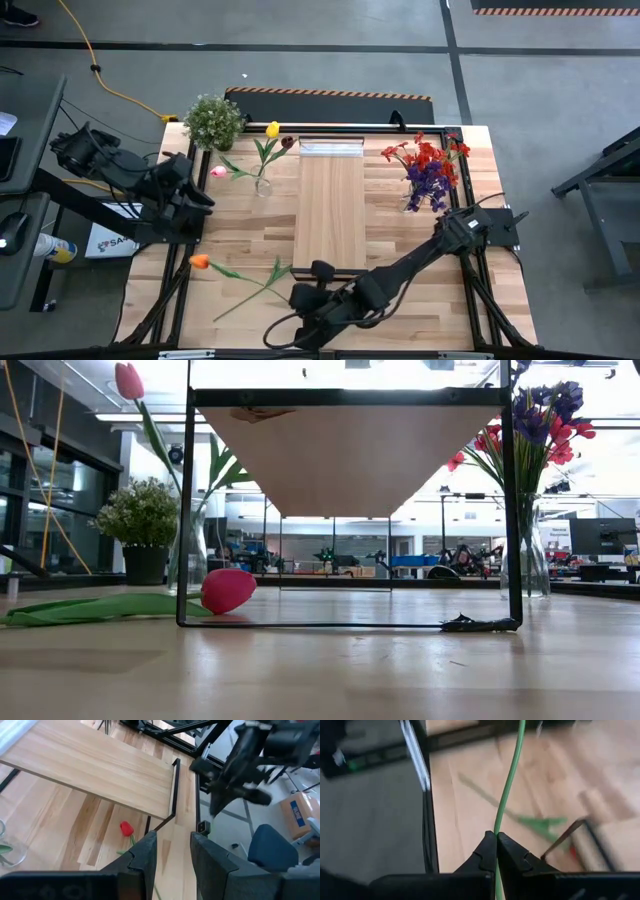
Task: Pick and place flowers into a vace then onto a shelf
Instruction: Put the orange tulip into the left transparent vase
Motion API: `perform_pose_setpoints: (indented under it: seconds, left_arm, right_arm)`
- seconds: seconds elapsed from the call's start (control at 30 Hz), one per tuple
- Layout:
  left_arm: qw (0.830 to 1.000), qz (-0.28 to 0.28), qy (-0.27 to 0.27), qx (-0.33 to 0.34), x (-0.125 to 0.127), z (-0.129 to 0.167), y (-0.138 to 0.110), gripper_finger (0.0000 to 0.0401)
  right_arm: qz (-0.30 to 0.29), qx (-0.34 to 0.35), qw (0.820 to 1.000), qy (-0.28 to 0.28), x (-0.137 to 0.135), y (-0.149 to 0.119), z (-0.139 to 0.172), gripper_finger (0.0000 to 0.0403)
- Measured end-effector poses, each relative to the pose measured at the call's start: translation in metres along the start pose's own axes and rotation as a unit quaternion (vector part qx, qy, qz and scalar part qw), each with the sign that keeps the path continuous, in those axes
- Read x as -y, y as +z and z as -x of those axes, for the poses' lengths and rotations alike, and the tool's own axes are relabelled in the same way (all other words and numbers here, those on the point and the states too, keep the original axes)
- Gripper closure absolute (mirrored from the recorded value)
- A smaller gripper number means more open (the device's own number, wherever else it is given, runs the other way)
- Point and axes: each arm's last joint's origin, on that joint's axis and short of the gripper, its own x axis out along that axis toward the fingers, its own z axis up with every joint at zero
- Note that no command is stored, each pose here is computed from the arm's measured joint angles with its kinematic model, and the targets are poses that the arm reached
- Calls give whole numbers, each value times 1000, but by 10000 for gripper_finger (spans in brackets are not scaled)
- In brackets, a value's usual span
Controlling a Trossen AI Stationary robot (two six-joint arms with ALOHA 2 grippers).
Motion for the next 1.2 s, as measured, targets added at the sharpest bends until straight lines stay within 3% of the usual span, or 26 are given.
perform_pose_setpoints:
  seconds: [0.47, 0.63, 1.0, 1.2]
  left_arm:
    - [998, 1, -31, 54, -1, 14, 4, 251]
    - [994, -5, -58, 91, 3, 17, 10, 251]
    - [976, -49, -126, 172, 15, 24, 26, 251]
    - [951, -110, -166, 237, 26, 27, 39, 251]
  right_arm:
    - [23, 157, 987, -23, 6, 45, 60, 403]
    - [44, 214, 975, -43, 11, 63, 64, 403]
    - [90, 329, 930, -137, 41, 111, 61, 403]
    - [88, 362, 921, -114, 65, 134, 54, 403]
